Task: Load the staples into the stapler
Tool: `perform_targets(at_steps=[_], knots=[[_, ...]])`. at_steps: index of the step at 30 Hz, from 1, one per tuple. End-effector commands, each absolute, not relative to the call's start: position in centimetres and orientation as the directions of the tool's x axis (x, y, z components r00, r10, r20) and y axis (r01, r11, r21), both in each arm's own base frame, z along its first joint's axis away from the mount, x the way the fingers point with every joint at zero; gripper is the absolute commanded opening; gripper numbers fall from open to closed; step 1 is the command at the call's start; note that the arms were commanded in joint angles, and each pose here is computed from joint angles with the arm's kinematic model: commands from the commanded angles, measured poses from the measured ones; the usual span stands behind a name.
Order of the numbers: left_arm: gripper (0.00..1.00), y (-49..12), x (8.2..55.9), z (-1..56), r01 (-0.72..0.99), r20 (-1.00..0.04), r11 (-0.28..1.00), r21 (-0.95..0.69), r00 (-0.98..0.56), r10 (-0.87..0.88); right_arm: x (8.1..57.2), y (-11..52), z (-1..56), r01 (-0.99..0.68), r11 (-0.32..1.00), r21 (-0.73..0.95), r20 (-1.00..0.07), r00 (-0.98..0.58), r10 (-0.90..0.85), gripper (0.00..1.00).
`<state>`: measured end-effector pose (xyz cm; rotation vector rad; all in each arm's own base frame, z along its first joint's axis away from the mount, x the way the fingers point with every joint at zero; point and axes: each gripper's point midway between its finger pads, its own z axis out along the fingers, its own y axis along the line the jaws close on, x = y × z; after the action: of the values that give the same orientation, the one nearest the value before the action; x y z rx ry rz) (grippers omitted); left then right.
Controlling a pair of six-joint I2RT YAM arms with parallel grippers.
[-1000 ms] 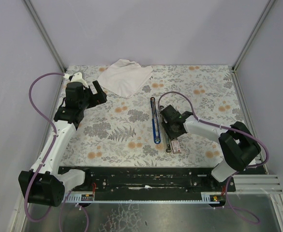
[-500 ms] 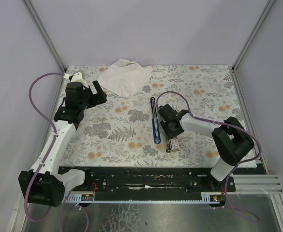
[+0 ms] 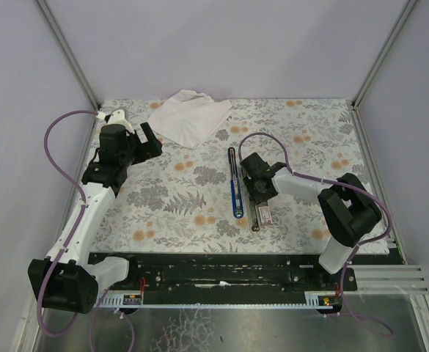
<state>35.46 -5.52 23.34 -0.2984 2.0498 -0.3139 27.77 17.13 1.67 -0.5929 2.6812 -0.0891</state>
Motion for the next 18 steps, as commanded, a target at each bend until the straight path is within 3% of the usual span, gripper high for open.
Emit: perform_targets(at_steps=[1, 9, 18], knots=[[1.0, -5.5, 36.2, 24.0, -0.062, -0.832, 0.933, -0.354, -0.434, -0.344, 29.2, 17.8, 1.9, -0.421, 0.895, -0.148, -0.382, -0.811, -0.444, 0.45], [1.0, -5.5, 36.2, 23.9, -0.061, -0.831, 0.933, -0.354, -0.436, -0.344, 28.2, 18.1, 0.9, -0.464, 0.882, -0.086, -0.331, -0.821, -0.465, 0.43], [1.0, -5.5, 36.2, 23.9, -0.062, -0.831, 0.933, -0.355, -0.437, -0.345, 28.1, 18.1, 2.0, -0.451, 0.892, -0.028, -0.346, -0.833, -0.431, 0.22]])
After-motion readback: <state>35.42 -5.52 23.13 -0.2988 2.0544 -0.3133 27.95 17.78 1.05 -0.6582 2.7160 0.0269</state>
